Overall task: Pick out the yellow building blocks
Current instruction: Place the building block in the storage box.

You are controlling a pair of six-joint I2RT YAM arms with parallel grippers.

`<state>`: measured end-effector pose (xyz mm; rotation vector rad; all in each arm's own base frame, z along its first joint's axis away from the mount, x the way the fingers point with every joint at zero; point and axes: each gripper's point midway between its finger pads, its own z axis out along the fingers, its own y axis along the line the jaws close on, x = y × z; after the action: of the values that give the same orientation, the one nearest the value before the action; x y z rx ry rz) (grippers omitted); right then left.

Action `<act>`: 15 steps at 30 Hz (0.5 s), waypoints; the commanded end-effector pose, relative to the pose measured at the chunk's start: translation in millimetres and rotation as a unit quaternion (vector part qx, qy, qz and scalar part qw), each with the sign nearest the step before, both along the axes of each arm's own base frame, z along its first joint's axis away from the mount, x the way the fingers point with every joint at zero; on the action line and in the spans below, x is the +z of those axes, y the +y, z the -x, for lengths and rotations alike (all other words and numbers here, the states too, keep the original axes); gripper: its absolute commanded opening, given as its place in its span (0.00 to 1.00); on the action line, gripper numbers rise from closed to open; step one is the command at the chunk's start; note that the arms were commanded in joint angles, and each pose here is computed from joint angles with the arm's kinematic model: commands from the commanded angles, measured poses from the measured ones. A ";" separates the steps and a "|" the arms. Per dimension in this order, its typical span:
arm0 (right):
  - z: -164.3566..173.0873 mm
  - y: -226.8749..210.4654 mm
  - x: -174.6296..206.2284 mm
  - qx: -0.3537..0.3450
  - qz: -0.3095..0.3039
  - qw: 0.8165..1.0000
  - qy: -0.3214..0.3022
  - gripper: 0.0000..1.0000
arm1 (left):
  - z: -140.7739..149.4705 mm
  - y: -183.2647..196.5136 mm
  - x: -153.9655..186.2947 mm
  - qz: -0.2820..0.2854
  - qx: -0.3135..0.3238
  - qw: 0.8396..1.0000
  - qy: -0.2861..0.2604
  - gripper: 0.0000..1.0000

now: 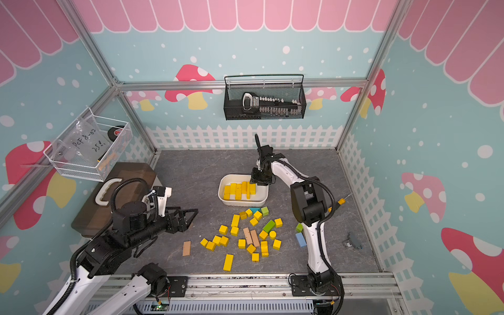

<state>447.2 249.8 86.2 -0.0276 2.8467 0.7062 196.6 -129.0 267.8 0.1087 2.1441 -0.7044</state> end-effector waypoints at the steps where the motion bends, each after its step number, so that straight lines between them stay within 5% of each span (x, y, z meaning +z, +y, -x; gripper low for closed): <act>1: 12.0 0.5 39.1 0.012 -0.024 0.999 -0.032 0.42 | -1.9 1.1 -0.4 0.000 0.005 1.000 0.000 0.99; 7: 51.1 -14.5 77.3 0.014 -0.048 0.995 -0.085 0.42 | -3.6 -1.7 -4.5 -0.002 0.001 1.000 0.010 0.99; 15: 121.1 -49.8 76.6 -0.011 -0.064 0.988 -0.140 0.53 | -6.0 -5.2 -9.4 -0.005 -0.004 1.000 0.022 0.99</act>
<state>332.8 205.1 165.4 -0.0884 2.5855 0.8021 201.8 -131.9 259.2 0.1076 2.1850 -0.6923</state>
